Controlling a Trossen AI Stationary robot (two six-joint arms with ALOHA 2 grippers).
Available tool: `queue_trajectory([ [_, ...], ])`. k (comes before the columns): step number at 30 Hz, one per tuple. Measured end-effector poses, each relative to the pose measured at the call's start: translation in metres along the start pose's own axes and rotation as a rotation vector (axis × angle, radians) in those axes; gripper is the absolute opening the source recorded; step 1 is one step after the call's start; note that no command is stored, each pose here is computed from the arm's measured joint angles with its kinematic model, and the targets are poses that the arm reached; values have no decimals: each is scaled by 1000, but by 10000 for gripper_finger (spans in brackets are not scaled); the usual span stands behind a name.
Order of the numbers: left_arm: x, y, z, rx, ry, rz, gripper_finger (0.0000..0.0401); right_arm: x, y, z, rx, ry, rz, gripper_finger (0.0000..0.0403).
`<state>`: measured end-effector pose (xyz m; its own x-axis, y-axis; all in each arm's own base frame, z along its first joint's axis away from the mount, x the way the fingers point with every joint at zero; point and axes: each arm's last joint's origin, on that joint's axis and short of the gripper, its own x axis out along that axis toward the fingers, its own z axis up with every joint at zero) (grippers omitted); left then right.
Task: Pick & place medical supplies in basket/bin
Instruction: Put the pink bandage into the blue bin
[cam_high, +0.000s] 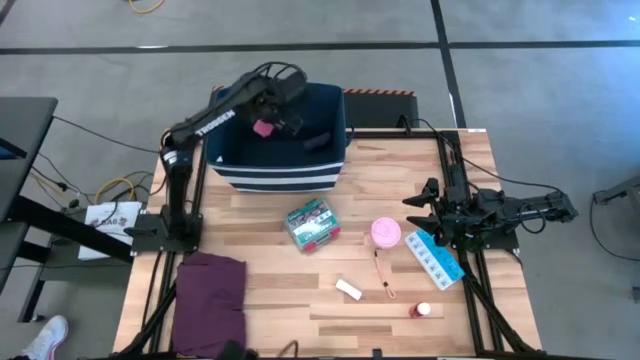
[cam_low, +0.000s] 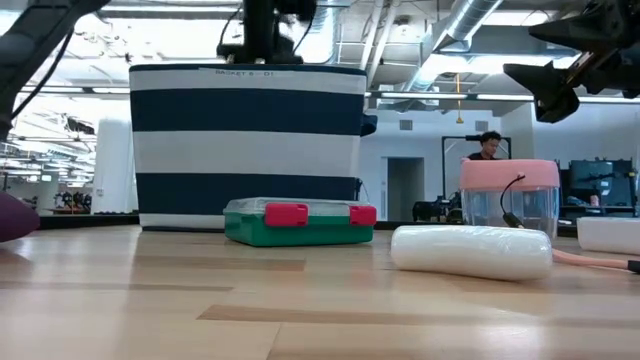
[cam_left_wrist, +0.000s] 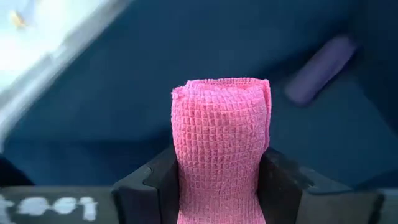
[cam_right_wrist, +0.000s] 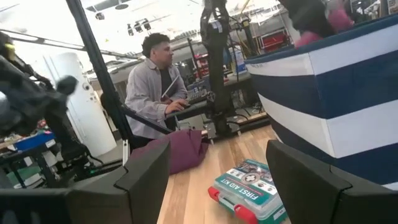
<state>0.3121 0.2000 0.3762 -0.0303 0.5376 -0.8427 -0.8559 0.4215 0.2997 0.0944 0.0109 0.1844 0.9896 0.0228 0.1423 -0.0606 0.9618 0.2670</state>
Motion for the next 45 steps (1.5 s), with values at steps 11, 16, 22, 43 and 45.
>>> queue_trajectory([
  [11,85,-20,-23,1,219,-83,151,0,-1,-4,-6,41,-11,260],
  [16,105,-27,-35,4,254,-88,151,0,-1,-4,-5,38,-10,260],
  [22,119,-33,-44,-1,300,-141,151,0,-1,-4,-5,36,-10,260],
  [43,150,-48,-65,109,325,-313,151,0,-1,-3,-4,30,-9,260],
  [45,150,-49,-65,106,324,-331,151,0,-1,-3,-4,30,-9,260],
])
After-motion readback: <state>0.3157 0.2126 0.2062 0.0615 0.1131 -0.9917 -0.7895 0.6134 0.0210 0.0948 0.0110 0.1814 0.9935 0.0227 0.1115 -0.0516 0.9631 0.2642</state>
